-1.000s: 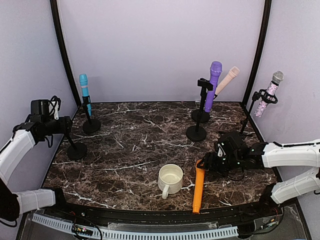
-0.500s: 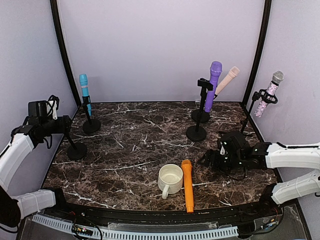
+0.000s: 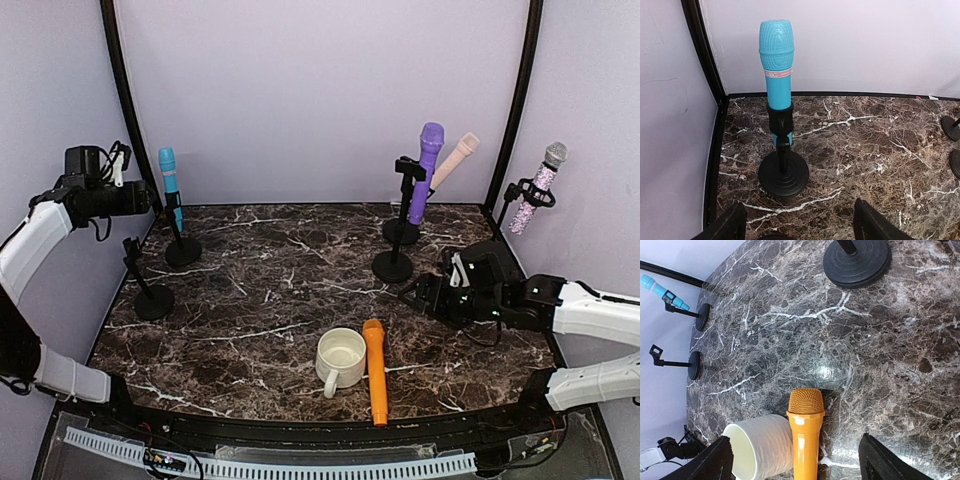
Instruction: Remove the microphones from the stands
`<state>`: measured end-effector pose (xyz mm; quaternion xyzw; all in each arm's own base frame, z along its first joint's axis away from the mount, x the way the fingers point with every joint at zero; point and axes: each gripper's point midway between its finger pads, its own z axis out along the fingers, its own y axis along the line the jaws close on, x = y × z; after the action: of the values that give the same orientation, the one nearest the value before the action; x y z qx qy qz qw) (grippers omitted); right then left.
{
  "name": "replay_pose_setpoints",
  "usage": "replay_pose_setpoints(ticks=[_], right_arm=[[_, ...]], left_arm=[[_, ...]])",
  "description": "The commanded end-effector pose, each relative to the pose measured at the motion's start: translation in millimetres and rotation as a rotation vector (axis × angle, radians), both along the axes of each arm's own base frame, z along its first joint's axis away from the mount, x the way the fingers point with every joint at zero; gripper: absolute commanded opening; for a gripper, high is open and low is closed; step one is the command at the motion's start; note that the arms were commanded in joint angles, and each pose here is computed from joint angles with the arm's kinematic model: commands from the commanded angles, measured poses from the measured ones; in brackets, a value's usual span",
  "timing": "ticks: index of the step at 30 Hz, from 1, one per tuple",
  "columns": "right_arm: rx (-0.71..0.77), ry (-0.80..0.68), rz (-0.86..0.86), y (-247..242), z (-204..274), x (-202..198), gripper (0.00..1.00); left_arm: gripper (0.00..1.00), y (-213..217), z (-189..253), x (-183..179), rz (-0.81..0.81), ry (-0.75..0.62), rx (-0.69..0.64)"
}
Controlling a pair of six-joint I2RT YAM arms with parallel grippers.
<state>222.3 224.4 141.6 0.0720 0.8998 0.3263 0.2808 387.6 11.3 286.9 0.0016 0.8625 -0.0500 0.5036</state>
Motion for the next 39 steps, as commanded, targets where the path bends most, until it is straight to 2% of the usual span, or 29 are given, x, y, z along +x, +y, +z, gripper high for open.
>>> replay_pose_setpoints(ticks=[1, 5, 10, 12, 23, 32, 39], right_arm=[[0.033, -0.096, 0.042, 10.1, 34.3, 9.2, 0.88], [0.024, -0.125, 0.065, 14.6, 47.9, 12.9, 0.88], [0.049, -0.173, 0.079, 20.1, 60.8, 17.1, 0.88], [0.053, -0.183, 0.084, 22.5, 63.0, 18.9, 0.88], [0.051, -0.192, 0.1, 33.8, 62.2, 27.9, 0.88], [0.056, -0.181, 0.12, 41.9, 60.5, 30.5, 0.89], [0.038, -0.181, 0.132, 46.6, 60.3, 34.6, 0.89]], left_arm=[[0.73, -1.6, -27.2, 24.4, -0.04, 0.133, -0.01], [0.69, 1.3, -46.9, 42.8, -0.044, 0.199, -0.005], [0.54, 1.4, -66.8, 62.4, -0.062, 0.239, -0.008], [0.51, 1.6, -70.1, 69.6, -0.066, 0.25, -0.005], [0.49, 1.9, -94.6, 98.5, -0.08, 0.266, 0.021], [0.49, 5.9, -93.6, 118.6, -0.078, 0.204, 0.091], [0.39, 7.7, -98.9, 123.2, -0.078, 0.184, 0.11]])
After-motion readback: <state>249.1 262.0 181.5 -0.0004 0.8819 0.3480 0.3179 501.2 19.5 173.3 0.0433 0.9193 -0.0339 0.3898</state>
